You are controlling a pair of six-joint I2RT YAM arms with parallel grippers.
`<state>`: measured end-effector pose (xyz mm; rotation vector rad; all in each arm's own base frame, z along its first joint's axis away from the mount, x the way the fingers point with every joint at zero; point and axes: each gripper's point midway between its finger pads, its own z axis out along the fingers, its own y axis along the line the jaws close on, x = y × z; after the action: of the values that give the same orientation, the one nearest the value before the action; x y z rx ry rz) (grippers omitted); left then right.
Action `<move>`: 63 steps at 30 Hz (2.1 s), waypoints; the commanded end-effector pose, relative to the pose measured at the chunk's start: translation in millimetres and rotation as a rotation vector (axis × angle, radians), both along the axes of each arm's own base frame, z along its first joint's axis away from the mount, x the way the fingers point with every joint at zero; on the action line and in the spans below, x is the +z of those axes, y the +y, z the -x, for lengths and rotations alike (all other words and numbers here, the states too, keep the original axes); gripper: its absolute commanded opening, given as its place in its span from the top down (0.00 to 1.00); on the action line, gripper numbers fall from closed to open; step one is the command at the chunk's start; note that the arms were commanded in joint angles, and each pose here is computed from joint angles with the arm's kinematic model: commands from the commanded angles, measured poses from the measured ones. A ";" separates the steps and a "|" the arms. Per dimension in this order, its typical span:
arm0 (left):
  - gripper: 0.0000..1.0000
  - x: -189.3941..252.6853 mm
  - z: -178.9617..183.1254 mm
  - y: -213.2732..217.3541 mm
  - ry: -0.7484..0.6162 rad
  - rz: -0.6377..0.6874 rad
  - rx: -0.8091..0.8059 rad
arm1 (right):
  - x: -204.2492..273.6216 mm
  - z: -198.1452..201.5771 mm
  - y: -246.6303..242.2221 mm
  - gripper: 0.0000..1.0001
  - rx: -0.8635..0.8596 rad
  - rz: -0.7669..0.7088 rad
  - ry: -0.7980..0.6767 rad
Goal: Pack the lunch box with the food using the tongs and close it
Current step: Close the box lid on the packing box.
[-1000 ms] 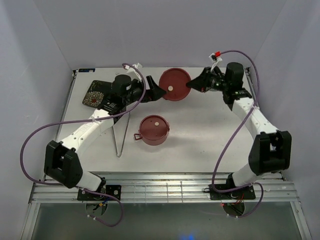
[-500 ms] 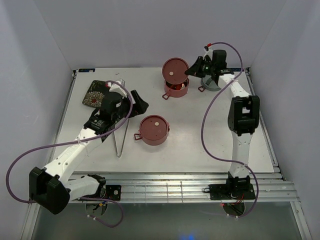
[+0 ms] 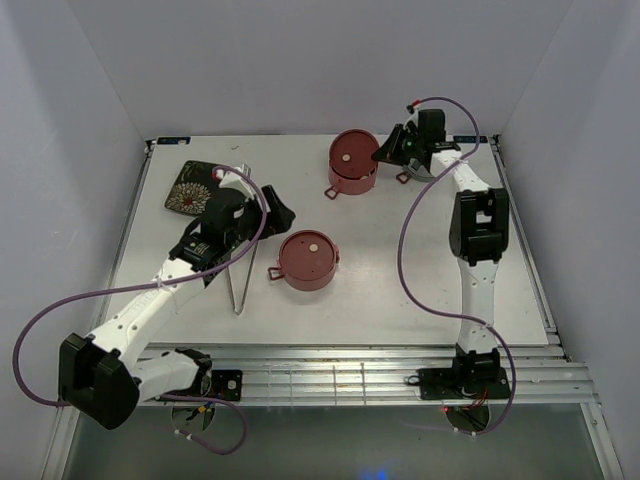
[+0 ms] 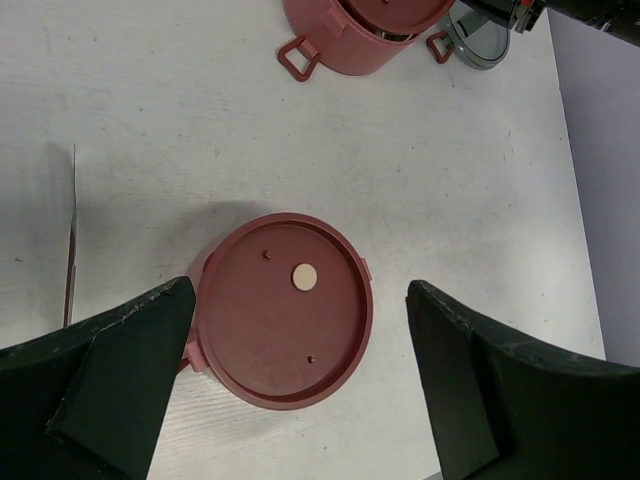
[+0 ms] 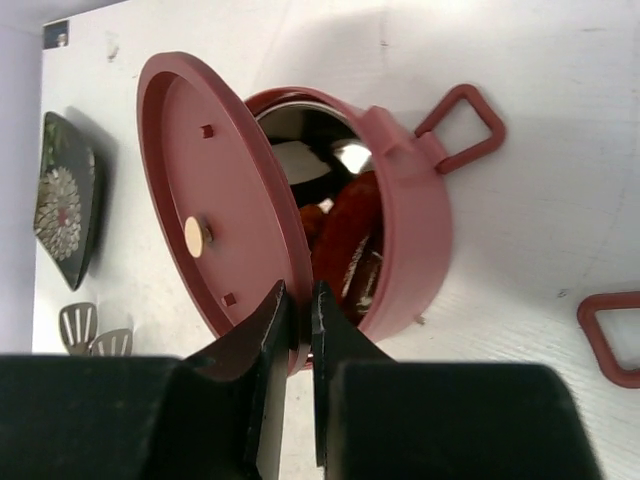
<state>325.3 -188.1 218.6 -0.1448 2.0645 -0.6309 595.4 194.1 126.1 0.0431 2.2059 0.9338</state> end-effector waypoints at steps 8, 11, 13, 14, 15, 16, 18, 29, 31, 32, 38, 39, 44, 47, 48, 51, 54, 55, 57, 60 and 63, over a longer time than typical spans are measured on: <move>0.02 7.4 -4.9 -4.0 -0.039 0.020 -0.006 | -14.6 -8.4 -0.6 0.59 -0.014 0.014 0.022; 0.02 5.9 -6.9 -5.7 -0.037 0.024 -0.007 | -17.4 -7.1 -1.4 0.45 -0.009 0.024 0.022; 0.02 4.2 -7.2 -8.2 -0.032 0.031 -0.015 | -10.6 -6.7 -2.4 0.43 -0.010 0.029 0.003; 0.02 2.9 -7.2 -8.9 -0.031 0.033 -0.018 | -10.2 -6.4 -4.4 0.42 -0.017 0.039 0.001; 0.02 1.6 -7.2 -9.2 -0.029 0.033 -0.019 | -4.7 -6.8 -6.9 0.42 -0.019 0.051 -0.015; 0.02 -0.2 -7.9 -8.0 -0.029 0.028 -0.013 | -2.4 -6.7 -7.8 0.42 -0.023 0.062 -0.020; 0.02 -5.9 -8.4 -5.6 -0.024 0.013 -0.004 | 5.0 -6.3 -13.7 0.41 -0.035 0.100 -0.033; 0.02 -6.1 -9.3 -6.2 -0.035 0.018 -0.006 | 28.5 9.4 -35.9 0.37 -0.066 0.250 -0.053; 0.02 -5.6 -9.5 -7.0 -0.035 0.021 -0.008 | 24.8 14.2 -33.4 0.37 -0.046 0.260 -0.043; 0.02 -4.7 -9.3 -7.3 -0.038 0.023 -0.009 | 24.4 15.9 -32.4 0.37 -0.035 0.264 -0.045; 0.02 -6.3 -8.3 -7.9 -0.038 0.033 -0.011 | 19.2 6.4 -30.0 0.38 -0.034 0.263 -0.060; 0.02 -6.9 -8.5 -8.1 -0.038 0.033 -0.011 | 18.7 4.5 -26.7 0.43 -0.029 0.267 -0.069; 0.02 -10.9 -9.2 -7.1 -0.034 0.027 -0.006 | 10.8 -6.1 -16.7 0.58 -0.036 0.287 -0.101; 0.02 -11.0 -9.5 -6.9 -0.036 0.026 -0.005 | 6.2 -10.2 -13.7 0.62 -0.042 0.302 -0.106; 0.02 -10.5 -9.6 -6.6 -0.039 0.025 -0.004 | 4.9 -11.0 -12.1 0.65 -0.042 0.304 -0.106; 0.02 -9.9 -10.2 -6.3 -0.042 0.024 -0.002 | -2.4 -10.4 -8.2 0.66 -0.027 0.304 -0.099; 0.02 -10.0 -10.8 -6.6 -0.042 0.024 -0.002 | -4.8 -8.8 -5.0 0.66 -0.014 0.313 -0.102; 0.02 -8.9 -11.2 -6.7 -0.046 0.024 -0.002 | -5.7 -7.9 -4.1 0.66 -0.009 0.315 -0.101; 0.02 -9.1 -11.2 -7.0 -0.044 0.024 -0.004 | -0.5 -7.0 -3.4 0.66 -0.007 0.315 -0.110; 0.02 -7.8 -11.1 -7.4 -0.046 0.027 -0.005 | 17.4 -6.7 -3.4 0.66 -0.008 0.316 -0.146; 0.02 -6.2 -10.4 -8.7 -0.048 0.038 -0.009 | 44.6 -8.1 3.7 0.68 0.005 0.294 -0.242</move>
<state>336.0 -194.8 203.7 -0.1456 2.0380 -0.6505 593.3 193.6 107.6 -0.1410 2.2692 0.5799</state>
